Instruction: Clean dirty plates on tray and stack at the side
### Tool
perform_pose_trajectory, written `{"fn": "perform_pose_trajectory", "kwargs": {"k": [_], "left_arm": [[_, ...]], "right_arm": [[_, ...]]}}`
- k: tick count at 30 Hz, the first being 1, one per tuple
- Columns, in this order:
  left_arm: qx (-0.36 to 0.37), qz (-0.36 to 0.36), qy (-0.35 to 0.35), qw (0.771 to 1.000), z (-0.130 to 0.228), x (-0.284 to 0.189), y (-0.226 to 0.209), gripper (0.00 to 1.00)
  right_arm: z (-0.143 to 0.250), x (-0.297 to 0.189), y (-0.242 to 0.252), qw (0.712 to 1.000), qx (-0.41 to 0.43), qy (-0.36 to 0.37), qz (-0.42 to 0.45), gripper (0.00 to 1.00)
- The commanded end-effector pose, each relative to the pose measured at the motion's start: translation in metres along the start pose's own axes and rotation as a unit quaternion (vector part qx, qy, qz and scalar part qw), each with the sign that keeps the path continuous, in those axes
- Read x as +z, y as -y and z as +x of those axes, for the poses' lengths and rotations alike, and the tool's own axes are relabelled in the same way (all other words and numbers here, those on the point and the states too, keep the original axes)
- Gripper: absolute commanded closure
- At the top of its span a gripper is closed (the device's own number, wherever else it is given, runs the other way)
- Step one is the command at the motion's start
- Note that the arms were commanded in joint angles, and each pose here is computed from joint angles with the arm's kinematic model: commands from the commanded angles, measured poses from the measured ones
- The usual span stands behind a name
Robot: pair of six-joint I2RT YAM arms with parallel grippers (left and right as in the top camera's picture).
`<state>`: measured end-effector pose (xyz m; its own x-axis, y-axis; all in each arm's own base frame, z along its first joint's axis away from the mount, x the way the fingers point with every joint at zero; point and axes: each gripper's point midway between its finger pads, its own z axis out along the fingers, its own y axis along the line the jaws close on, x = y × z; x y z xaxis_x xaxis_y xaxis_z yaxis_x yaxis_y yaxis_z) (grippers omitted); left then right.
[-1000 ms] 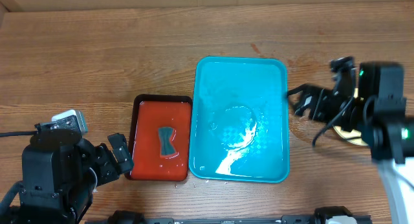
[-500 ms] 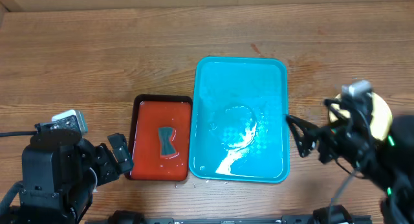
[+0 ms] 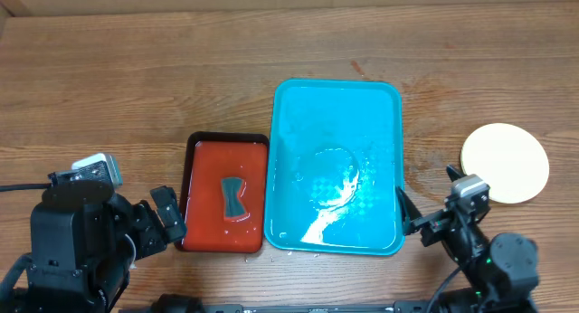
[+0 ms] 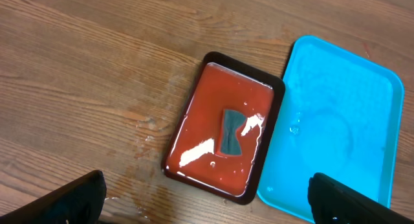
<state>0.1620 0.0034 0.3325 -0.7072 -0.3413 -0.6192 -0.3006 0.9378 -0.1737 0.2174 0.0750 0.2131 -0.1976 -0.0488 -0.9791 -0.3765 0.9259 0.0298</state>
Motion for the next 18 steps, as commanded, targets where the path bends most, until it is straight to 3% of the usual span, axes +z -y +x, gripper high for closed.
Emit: {"fn": "perform_pose_trajectory", "kwargs": {"k": [1, 9, 18], "left_arm": [[0.007, -0.004, 0.006, 1.0, -0.003, -0.001, -0.001, 0.0], [0.007, -0.004, 0.006, 1.0, -0.003, -0.001, -0.001, 0.0], [0.007, -0.004, 0.006, 1.0, -0.003, -0.001, -0.002, 0.0]], "right_arm": [[0.013, 0.005, 0.001, 0.999, -0.014, 0.045, 0.001, 0.0], [0.033, 0.022, -0.001, 0.994, -0.03, 0.106, -0.015, 0.0], [0.033, 0.022, -0.001, 0.994, -0.029, 0.102, -0.015, 0.0]]}}
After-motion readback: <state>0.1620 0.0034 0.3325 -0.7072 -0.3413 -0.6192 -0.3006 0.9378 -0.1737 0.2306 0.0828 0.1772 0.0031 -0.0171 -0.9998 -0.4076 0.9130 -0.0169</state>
